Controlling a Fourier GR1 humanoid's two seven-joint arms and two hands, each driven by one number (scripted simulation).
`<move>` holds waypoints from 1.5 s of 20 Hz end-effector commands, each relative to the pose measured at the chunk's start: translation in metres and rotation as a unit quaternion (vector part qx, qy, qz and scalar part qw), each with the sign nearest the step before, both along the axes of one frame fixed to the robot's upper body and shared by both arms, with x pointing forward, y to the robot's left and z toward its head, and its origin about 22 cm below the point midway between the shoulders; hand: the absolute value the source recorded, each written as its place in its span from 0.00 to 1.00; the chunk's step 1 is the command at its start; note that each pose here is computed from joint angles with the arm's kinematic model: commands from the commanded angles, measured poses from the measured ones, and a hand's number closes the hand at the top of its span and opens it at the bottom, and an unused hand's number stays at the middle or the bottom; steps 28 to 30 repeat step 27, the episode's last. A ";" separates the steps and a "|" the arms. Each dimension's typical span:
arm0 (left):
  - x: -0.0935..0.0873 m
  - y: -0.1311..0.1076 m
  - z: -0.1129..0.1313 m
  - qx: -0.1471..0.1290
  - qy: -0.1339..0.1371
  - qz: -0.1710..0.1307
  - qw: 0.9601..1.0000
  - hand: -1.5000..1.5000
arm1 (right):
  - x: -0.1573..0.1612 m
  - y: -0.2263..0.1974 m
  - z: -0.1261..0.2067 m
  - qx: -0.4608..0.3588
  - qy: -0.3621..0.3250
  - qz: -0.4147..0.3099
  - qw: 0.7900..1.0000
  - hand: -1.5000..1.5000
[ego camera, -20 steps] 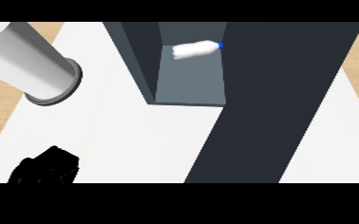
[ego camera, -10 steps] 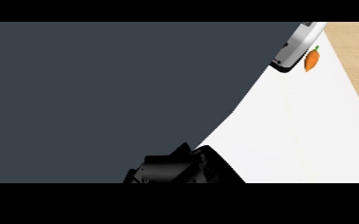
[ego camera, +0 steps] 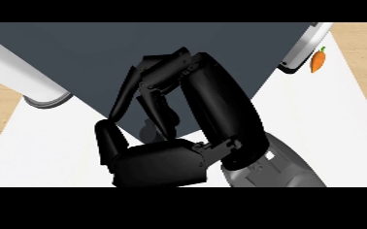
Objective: Pick up the bottled water, place it into the cabinet and close the cabinet
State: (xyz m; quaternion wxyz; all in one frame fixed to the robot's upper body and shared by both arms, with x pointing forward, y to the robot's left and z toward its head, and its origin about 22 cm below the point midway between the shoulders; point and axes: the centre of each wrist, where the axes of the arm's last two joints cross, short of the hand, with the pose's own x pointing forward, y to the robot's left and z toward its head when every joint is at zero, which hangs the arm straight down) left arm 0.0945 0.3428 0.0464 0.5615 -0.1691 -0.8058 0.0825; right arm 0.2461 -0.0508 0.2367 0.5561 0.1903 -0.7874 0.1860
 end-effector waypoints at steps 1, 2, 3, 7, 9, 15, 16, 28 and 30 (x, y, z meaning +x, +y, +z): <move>-0.017 0.011 -0.005 -0.002 0.009 0.010 1.000 1.00 | 0.037 -0.005 0.007 0.004 0.008 -0.019 1.000 1.00; -0.002 0.017 0.004 0.007 0.000 0.011 1.000 1.00 | 0.046 -0.010 -0.003 -0.019 0.016 -0.018 1.000 1.00; -0.009 0.013 0.002 0.007 0.004 0.002 1.000 1.00 | 0.057 -0.001 -0.009 -0.021 0.025 -0.020 0.999 1.00; -0.006 0.021 0.004 0.005 0.008 0.010 1.000 1.00 | 0.089 -0.001 -0.018 -0.029 0.033 -0.037 0.998 1.00; -0.017 0.026 0.008 0.008 0.005 0.003 1.000 1.00 | 0.100 -0.003 -0.040 -0.035 0.037 -0.036 0.998 1.00; -0.002 0.014 0.010 -0.004 -0.007 -0.001 1.000 1.00 | 0.125 -0.011 -0.036 -0.041 0.043 -0.066 0.996 1.00; -0.001 0.018 0.002 0.001 -0.007 -0.012 1.000 1.00 | 0.123 -0.010 -0.051 -0.051 0.050 -0.069 0.995 1.00; 0.010 0.022 0.015 -0.006 -0.008 -0.025 1.000 1.00 | 0.131 -0.028 -0.067 -0.055 0.060 -0.096 0.992 1.00; 0.010 0.022 0.015 -0.006 -0.008 -0.025 1.000 1.00 | 0.131 -0.028 -0.067 -0.055 0.060 -0.096 0.992 1.00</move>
